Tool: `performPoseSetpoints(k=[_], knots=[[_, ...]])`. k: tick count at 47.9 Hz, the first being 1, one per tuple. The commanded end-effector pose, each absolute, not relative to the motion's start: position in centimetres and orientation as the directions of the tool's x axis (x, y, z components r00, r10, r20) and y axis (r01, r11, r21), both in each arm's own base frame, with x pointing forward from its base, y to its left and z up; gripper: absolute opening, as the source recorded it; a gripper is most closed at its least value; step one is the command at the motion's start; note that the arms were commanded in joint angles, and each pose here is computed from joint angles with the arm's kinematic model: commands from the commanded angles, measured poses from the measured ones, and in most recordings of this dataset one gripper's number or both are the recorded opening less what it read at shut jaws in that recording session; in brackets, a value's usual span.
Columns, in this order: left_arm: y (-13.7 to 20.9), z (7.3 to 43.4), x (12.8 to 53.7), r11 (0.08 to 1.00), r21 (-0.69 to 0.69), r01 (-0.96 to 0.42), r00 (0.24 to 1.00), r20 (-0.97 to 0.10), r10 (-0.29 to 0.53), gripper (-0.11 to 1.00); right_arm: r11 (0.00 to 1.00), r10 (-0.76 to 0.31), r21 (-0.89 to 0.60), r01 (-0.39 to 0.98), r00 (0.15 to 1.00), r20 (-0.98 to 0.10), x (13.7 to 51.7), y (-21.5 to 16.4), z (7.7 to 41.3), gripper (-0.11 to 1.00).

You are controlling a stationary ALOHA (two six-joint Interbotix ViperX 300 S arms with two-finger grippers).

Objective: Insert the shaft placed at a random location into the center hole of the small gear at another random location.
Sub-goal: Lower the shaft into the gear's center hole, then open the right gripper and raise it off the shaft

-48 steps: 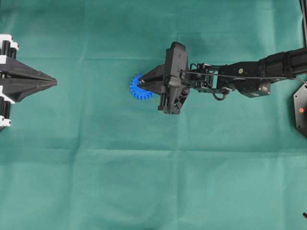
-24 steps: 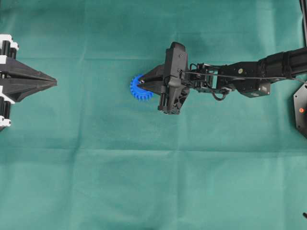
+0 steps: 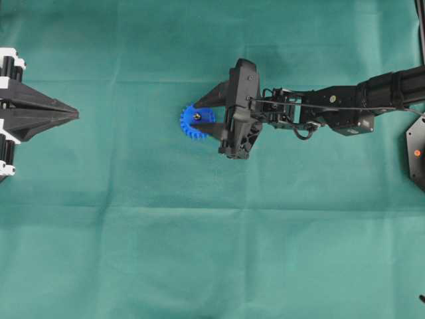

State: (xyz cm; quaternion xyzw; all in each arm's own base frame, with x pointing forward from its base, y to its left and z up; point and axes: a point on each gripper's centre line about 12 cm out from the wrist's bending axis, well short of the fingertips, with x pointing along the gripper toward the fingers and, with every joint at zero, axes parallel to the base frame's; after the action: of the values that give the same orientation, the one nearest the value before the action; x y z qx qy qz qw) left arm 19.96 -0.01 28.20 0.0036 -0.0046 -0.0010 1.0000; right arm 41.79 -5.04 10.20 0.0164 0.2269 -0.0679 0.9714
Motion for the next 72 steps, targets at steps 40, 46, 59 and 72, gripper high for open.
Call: performPoseSetpoints(k=[40, 46, 59, 72], knots=[[0.0, 28.9, 20.2, 1.0, 0.006, 0.002, 1.0, 0.025, -0.002, 0.0, 0.991, -0.13, -0.006, 0.135, 0.943, -0.307, 41.2, -4.9, 17.3, 0.78], [0.0, 28.9, 20.2, 1.0, 0.006, 0.002, 1.0, 0.025, -0.002, 0.0, 0.991, -0.129, -0.006, 0.134, 0.942, -0.311, 41.1, -4.8, 17.2, 0.78], [0.0, 28.9, 20.2, 1.0, 0.006, 0.002, 1.0, 0.025, -0.002, 0.0, 0.991, -0.128, -0.001, 0.135, 0.937, -0.326, 39.2, -4.6, 16.8, 0.78], [0.0, 28.8, 20.2, 1.0, 0.007, 0.002, 1.0, 0.023, -0.002, 0.0, 0.991, -0.128, 0.002, 0.136, 0.938, -0.321, 35.8, -4.2, 17.3, 0.78]])
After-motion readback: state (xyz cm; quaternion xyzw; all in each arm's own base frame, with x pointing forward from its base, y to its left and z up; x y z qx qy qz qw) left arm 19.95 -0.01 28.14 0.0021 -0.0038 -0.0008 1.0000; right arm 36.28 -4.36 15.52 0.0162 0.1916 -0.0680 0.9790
